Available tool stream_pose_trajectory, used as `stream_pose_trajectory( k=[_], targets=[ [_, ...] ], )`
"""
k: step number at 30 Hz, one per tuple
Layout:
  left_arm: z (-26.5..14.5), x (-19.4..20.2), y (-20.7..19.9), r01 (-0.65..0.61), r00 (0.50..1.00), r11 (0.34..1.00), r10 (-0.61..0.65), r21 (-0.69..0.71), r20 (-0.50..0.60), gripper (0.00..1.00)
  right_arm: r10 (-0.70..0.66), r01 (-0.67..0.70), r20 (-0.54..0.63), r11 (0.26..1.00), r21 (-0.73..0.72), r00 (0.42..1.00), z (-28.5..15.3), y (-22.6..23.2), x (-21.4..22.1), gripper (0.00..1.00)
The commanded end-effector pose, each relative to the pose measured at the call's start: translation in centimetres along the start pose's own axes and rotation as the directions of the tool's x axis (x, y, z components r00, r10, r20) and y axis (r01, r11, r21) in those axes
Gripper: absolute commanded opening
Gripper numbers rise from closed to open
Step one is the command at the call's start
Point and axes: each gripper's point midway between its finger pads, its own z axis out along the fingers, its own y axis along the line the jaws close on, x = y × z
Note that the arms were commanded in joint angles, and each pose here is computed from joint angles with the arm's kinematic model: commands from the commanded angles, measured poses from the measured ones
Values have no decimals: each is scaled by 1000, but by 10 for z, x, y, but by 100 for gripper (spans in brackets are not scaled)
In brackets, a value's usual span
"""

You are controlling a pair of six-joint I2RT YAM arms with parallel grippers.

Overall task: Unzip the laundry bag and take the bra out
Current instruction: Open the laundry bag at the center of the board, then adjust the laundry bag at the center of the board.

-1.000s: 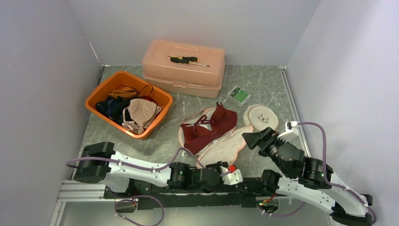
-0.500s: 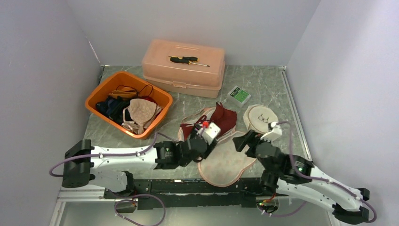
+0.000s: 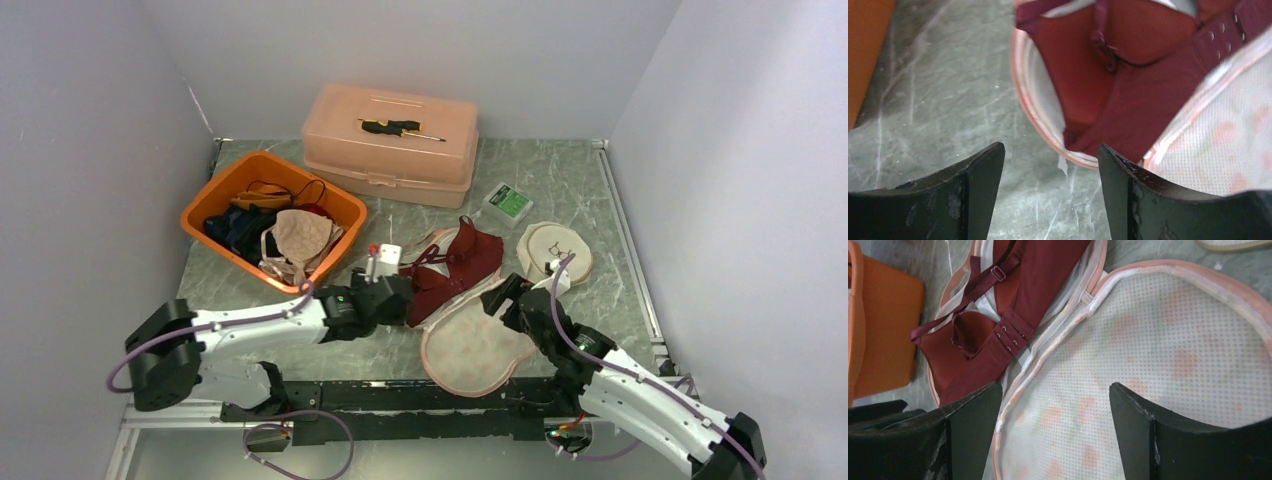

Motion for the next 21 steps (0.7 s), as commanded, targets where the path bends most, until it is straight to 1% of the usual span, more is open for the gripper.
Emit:
stream_pose_trajectory(
  k=[1, 3, 5, 11, 14, 17, 20, 21],
  targets=[
    [-10, -24, 5, 195, 980, 977, -198, 81, 30, 74, 6, -21, -67, 976, -217, 998, 2, 39, 5, 82],
    [-11, -23, 7, 227, 973, 971, -229, 79, 16, 74, -8, -8, -64, 967, -255, 998, 0, 43, 6, 82],
    [-9, -19, 11, 290, 957, 955, -290, 63, -5, 74, -22, 3, -67, 960, -281, 998, -2, 43, 9, 81],
    [11, -13, 30, 500, 866, 865, -500, 24, -36, 70, -51, 19, -83, 938, -346, 995, -12, 42, 18, 80],
    [21, -13, 40, 548, 835, 836, -547, 14, -56, 66, -46, 10, -87, 929, -371, 995, -19, 41, 20, 78],
    [31, -11, 47, 582, 811, 813, -579, 12, -79, 59, -32, -4, -91, 927, -376, 995, -22, 37, 22, 76],
    [41, -14, 45, 600, 798, 799, -594, 37, -97, 50, -28, -12, -103, 931, -366, 994, -22, 31, 27, 75],
    [42, -16, 42, 597, 801, 801, -590, 52, -101, 48, -25, -15, -107, 932, -362, 994, -22, 29, 28, 75]
  ],
)
